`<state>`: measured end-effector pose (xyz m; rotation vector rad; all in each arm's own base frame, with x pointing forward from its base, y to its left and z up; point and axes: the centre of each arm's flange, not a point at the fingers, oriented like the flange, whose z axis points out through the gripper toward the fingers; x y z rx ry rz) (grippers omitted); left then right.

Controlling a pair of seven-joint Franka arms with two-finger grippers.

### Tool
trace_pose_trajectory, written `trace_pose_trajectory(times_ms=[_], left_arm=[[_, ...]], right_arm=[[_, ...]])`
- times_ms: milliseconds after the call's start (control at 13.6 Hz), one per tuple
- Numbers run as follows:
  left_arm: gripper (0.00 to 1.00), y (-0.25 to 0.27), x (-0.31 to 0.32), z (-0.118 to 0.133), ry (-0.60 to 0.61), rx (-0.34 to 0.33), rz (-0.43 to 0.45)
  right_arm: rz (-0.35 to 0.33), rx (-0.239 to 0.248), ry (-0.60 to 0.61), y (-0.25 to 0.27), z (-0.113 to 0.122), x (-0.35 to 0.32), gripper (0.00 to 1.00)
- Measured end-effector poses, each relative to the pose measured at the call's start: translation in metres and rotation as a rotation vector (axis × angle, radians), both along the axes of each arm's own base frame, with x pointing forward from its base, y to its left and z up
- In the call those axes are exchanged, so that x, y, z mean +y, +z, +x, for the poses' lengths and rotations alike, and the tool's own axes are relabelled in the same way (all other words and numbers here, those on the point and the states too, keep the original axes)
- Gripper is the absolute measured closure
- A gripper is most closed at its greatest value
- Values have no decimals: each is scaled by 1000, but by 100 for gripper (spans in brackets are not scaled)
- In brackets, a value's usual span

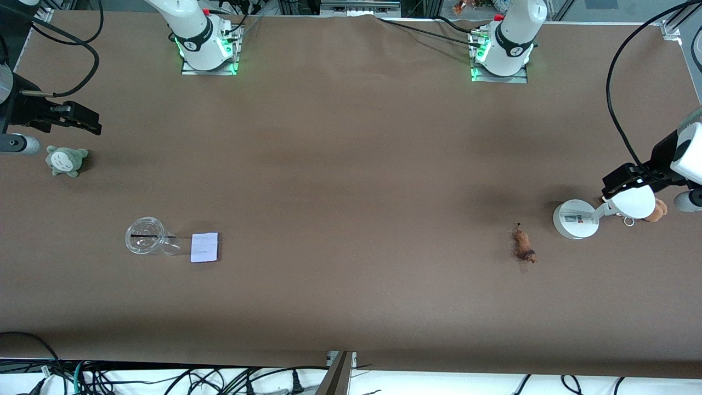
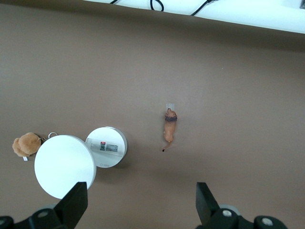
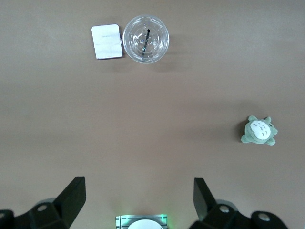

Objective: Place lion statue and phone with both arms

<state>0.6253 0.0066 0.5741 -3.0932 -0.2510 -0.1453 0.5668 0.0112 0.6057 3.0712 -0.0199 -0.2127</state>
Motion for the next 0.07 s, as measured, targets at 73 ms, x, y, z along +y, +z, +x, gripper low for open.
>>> trace_pose_trajectory(times_ms=[73], left_arm=[[0,0,-2,0,-3,0,0]], right_arm=[[0,1,0,0,0,0,0]])
